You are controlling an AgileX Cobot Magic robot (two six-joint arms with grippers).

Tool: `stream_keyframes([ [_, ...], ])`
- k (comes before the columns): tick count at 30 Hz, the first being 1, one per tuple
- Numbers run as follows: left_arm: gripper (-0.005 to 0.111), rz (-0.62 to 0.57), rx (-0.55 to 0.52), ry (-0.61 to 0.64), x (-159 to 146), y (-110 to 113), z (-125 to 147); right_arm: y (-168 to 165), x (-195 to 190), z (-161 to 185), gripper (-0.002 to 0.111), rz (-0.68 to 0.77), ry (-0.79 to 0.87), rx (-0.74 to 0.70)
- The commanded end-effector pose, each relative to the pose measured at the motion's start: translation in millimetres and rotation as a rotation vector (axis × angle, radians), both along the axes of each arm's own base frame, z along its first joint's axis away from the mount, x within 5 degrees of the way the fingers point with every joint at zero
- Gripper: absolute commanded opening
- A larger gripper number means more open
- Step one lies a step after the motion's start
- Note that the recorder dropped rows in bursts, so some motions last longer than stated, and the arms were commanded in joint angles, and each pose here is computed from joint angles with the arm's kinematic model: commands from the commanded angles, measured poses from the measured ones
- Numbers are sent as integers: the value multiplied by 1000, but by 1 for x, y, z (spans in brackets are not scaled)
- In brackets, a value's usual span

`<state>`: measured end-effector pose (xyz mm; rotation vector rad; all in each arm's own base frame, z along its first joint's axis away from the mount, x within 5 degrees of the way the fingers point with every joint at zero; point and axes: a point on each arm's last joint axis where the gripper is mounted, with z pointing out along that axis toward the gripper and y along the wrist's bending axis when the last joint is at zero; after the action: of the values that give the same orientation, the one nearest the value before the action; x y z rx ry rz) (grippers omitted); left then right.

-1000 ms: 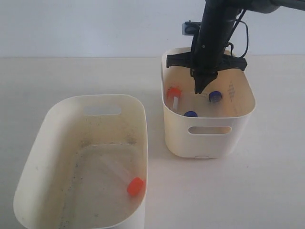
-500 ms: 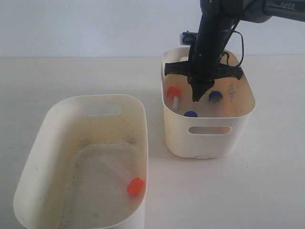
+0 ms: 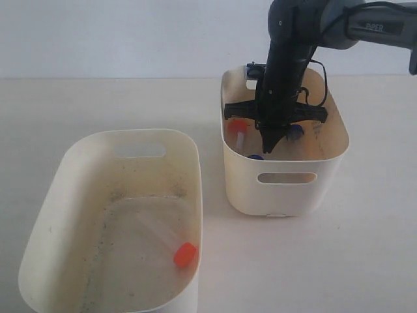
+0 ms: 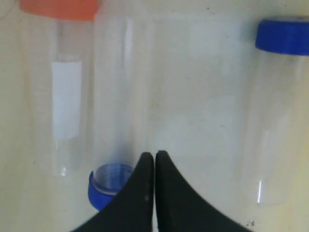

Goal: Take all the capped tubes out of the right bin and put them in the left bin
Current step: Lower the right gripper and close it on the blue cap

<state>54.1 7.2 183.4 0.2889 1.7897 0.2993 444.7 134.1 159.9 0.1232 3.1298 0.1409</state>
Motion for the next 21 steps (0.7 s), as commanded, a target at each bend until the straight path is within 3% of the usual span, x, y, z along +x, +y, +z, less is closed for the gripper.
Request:
stream_keyframes([
  [1,4,-5,-13,-8,0,-1,2,-3,1,3,0,-5,-9,-7],
  [14,4,-5,-13,-8,0,-1,2,-1,-2,25,4,38,-52,30],
  [21,4,-5,-13,-8,0,-1,2,-1,-2,25,52,36,-51,30],
])
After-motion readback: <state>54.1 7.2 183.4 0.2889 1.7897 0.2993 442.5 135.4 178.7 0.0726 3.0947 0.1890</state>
